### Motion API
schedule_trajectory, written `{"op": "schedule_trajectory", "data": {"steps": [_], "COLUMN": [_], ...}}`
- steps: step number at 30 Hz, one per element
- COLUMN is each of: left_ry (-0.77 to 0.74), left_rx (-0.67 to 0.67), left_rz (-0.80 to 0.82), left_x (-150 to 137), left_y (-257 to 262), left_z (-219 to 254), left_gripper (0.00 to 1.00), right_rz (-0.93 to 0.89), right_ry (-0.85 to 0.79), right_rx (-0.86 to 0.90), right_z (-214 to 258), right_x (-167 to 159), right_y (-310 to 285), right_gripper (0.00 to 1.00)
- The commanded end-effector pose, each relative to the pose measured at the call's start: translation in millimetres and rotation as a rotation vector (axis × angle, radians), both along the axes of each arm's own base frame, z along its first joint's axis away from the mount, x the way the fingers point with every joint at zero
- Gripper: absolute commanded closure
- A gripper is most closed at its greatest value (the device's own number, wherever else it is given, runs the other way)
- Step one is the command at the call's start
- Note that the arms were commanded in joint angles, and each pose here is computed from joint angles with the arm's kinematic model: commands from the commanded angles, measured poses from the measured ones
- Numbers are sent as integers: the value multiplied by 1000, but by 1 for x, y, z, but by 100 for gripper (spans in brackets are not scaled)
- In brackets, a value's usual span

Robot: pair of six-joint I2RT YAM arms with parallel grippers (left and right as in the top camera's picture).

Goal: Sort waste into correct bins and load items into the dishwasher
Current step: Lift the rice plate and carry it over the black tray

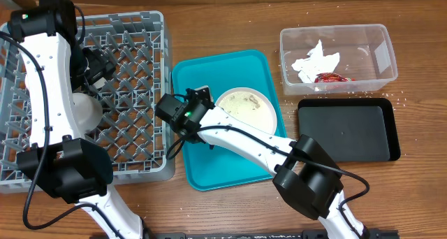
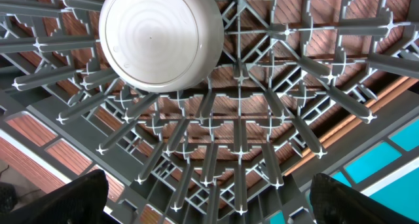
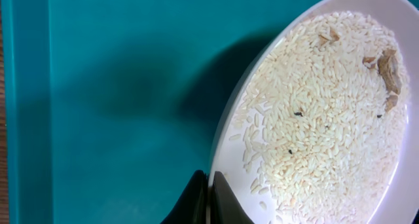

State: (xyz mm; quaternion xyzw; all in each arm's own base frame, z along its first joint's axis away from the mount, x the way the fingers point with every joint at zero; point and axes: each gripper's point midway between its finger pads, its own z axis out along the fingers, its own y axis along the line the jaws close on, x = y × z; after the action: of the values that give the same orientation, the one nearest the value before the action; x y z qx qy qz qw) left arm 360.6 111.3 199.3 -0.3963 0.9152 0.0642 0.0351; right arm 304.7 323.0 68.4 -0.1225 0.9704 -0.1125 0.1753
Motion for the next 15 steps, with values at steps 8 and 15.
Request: {"op": "schedule_trajectory", "data": {"steps": [8, 15], "left_ry": [-44, -44], "left_rx": [5, 5], "left_rz": [5, 5], "left_x": [0, 0], "left_y": [-1, -1], "left_z": [13, 13], "left_gripper": [0, 0], "right_rz": [-19, -93], "right_ry": [-80, -158], "right_rx": [-112, -139], "right_z": [26, 53], "right_x": [9, 17], "right_y": [-19, -30], "right_gripper": [96, 96]}}
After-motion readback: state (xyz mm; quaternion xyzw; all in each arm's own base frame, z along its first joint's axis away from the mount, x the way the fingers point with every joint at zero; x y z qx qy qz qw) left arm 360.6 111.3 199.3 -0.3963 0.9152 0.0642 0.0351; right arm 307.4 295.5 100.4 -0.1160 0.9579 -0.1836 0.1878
